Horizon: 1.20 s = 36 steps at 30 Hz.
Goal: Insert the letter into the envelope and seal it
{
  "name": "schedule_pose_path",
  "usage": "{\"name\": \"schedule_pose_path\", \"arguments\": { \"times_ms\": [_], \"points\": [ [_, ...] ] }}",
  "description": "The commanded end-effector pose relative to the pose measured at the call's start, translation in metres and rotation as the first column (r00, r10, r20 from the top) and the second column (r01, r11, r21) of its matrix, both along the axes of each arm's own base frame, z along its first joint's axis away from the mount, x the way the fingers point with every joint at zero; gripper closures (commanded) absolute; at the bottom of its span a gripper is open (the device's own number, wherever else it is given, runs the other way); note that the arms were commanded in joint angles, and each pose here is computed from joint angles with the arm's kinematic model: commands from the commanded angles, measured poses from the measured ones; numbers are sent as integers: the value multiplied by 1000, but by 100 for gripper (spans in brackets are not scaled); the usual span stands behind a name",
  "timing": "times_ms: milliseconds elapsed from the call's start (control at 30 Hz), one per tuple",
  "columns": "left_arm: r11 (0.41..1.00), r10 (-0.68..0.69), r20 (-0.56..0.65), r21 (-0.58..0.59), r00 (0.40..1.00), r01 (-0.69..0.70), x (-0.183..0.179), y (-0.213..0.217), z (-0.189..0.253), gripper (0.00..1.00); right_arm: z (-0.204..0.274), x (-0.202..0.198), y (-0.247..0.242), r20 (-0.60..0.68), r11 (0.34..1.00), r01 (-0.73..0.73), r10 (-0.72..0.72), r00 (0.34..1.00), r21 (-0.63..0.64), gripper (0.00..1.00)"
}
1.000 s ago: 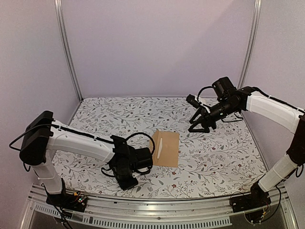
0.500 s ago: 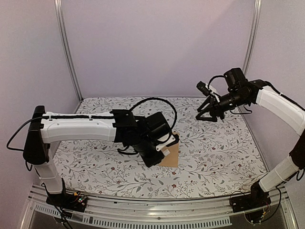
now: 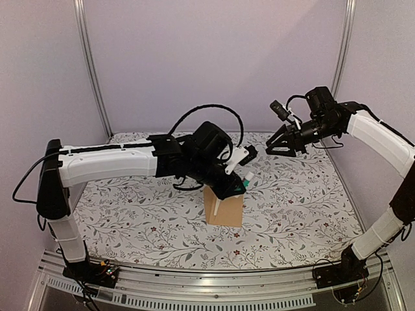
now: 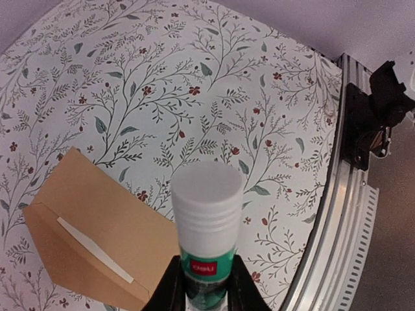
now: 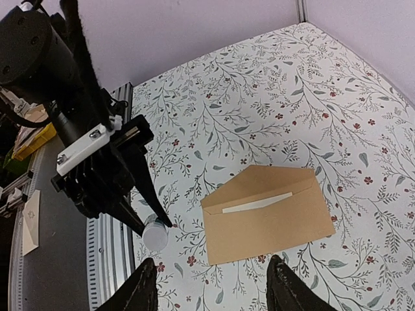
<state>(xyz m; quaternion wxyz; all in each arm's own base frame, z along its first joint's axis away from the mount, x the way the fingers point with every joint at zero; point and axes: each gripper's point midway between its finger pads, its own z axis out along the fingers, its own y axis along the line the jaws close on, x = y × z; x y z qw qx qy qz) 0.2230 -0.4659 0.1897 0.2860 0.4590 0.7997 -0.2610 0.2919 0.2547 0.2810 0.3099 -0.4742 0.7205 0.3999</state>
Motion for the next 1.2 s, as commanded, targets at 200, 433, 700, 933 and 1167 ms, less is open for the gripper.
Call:
{"name": "schedule_pose_path", "arguments": {
  "times_ms": [200, 433, 700, 933, 1167],
  "points": [
    [982, -72, 34, -173, 997, 77, 5, -16, 25, 100, 4, -17, 29, -87, 987, -138, 146, 985, 85, 45],
    [974, -50, 12, -221, 999, 51, 12, -16, 29, 100, -3, -34, 38, -119, 974, -206, 217, 969, 95, 42],
    [962, -51, 13, -268, 999, 52, 16, -18, 37, 100, -17, -34, 39, -154, 974, -209, 220, 963, 81, 43],
    [962, -56, 18, -268, 998, 58, 18, -20, 37, 100, -24, -34, 41, -177, 974, -213, 224, 958, 79, 46],
    [957, -45, 25, -287, 999, 50, 21, -19, 40, 100, -33, -37, 43, -208, 972, -224, 235, 949, 78, 49]
  ]
}}
